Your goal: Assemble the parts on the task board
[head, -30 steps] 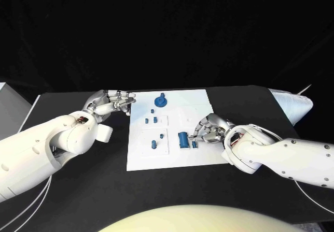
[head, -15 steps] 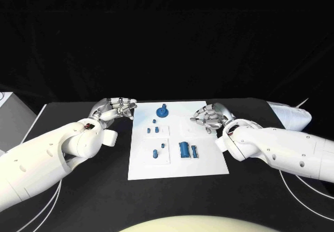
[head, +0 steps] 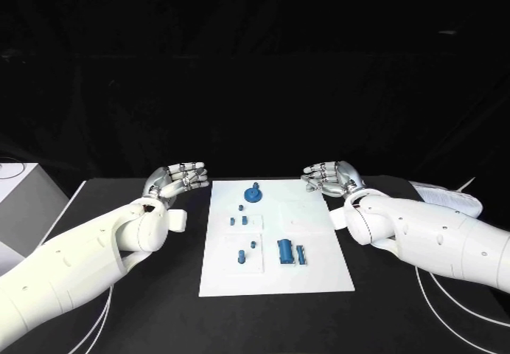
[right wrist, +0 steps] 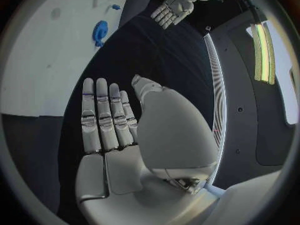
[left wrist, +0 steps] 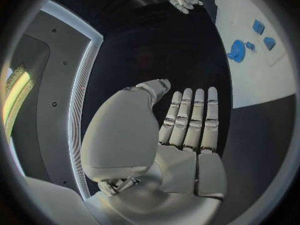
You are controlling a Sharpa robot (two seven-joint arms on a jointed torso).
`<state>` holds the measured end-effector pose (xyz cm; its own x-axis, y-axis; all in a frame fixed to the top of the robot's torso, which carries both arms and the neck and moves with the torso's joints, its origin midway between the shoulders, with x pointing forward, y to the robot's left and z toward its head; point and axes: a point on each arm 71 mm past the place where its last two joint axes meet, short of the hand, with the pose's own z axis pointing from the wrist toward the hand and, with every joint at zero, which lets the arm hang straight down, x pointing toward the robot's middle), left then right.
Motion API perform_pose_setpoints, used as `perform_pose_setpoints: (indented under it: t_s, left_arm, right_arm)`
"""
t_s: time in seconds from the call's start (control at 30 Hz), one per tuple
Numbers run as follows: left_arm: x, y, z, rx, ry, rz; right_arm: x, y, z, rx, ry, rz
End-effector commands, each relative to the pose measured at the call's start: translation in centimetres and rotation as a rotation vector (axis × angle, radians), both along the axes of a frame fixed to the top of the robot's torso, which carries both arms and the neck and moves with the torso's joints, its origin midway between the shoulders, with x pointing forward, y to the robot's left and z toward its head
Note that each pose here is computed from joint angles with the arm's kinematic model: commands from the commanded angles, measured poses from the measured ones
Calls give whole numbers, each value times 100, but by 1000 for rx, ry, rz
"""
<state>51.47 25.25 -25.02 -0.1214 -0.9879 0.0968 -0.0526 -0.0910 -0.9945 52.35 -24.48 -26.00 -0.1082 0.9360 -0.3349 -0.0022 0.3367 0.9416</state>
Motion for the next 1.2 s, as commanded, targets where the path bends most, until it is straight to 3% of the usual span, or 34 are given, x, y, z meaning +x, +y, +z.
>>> perform_pose_setpoints:
  t_s: [0.03,0.07,0.1,0.23,0.4,0.63,0.77,0.93,1.2]
  left_arm:
    - [21,10,23,-33,-47,43]
    - [26,7,18,-34,-48,44]
    - [14,-3,-11,-8,-7,13]
    - [0,-37,10,-6,-12,17]
    - [-60,-154,76,3,-26,31]
    - [-296,-437,206,40,-47,74]
    - [-419,-533,239,62,-48,92]
    - [-517,-594,258,81,-47,105]
    - [-530,-601,260,84,-46,107]
  right_arm:
    - [18,16,27,76,-46,62]
    - [24,7,26,77,-49,63]
    - [22,-25,4,16,-14,5]
    - [-4,4,16,34,-16,2]
    - [-97,104,62,95,-23,-13]
    - [-385,361,220,254,-26,-57]
    - [-513,454,295,311,-20,-76]
    - [-607,517,352,349,-13,-89]
    - [-617,523,358,353,-12,-91]
